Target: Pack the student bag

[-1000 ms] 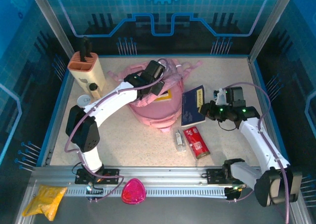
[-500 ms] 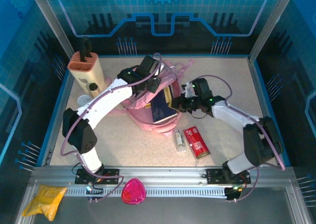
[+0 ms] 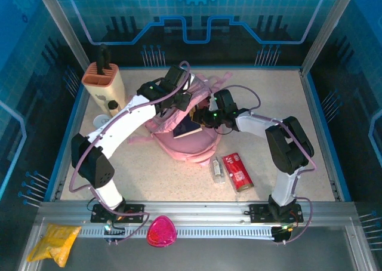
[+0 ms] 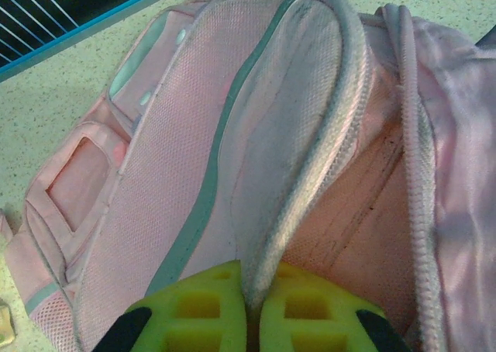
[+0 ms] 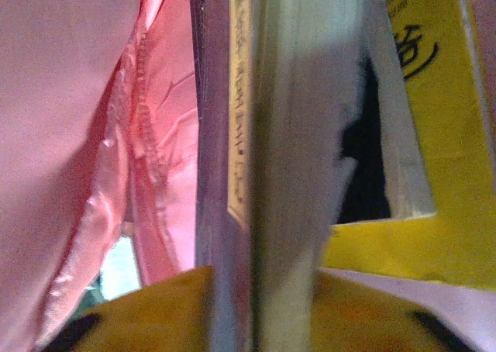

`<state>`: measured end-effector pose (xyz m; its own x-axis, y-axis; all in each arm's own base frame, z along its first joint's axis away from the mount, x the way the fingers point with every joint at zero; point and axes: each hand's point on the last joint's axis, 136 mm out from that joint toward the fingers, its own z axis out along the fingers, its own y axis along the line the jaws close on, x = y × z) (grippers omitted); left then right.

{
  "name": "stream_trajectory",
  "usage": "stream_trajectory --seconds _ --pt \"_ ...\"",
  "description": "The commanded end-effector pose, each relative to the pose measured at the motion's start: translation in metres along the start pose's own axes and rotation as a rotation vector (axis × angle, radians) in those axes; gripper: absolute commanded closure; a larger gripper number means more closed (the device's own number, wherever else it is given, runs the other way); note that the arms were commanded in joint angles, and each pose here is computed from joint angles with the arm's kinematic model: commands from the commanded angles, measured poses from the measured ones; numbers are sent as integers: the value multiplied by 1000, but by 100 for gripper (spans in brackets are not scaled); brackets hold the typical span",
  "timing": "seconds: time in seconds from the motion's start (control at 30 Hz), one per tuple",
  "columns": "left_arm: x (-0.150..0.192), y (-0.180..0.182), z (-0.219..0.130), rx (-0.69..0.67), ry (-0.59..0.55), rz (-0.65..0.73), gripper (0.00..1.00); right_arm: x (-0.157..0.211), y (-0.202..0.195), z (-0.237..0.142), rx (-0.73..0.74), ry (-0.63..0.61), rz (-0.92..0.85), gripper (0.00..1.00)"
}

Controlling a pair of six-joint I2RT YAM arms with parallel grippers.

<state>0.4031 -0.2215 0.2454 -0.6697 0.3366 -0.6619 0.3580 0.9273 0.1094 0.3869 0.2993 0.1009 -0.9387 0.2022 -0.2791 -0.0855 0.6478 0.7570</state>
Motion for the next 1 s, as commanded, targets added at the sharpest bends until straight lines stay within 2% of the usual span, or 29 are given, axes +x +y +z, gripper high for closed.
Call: stream_trajectory --seconds 0.0,0.2,0.3,0.37,0.5,0.63,0.73,0.83,0.97 --pt "-34 2 -38 37 -156 -76 100 -11 7 -17 38 -70 -87 56" --pt "-27 4 -32 35 -143 -106 100 24 1 -53 127 -63 -168 42" --pt "-26 4 -33 44 -140 -125 100 48 -4 -63 156 -43 -177 41" --pt "-26 3 -34 53 -142 -139 100 65 -4 -61 154 -19 -179 46" --pt "-24 2 -32 57 -133 -171 100 95 5 -42 118 15 -209 65" --pt "-23 -1 -30 75 -128 -184 100 101 10 -13 91 31 -210 80" --pt "-22 0 -32 67 -118 -197 100 90 24 5 43 -7 -220 87" --pt "-21 -1 -32 73 -117 -207 100 73 21 17 81 -67 -221 92" --pt "-20 -5 -29 95 -108 -220 100 40 14 24 122 -178 -232 91"
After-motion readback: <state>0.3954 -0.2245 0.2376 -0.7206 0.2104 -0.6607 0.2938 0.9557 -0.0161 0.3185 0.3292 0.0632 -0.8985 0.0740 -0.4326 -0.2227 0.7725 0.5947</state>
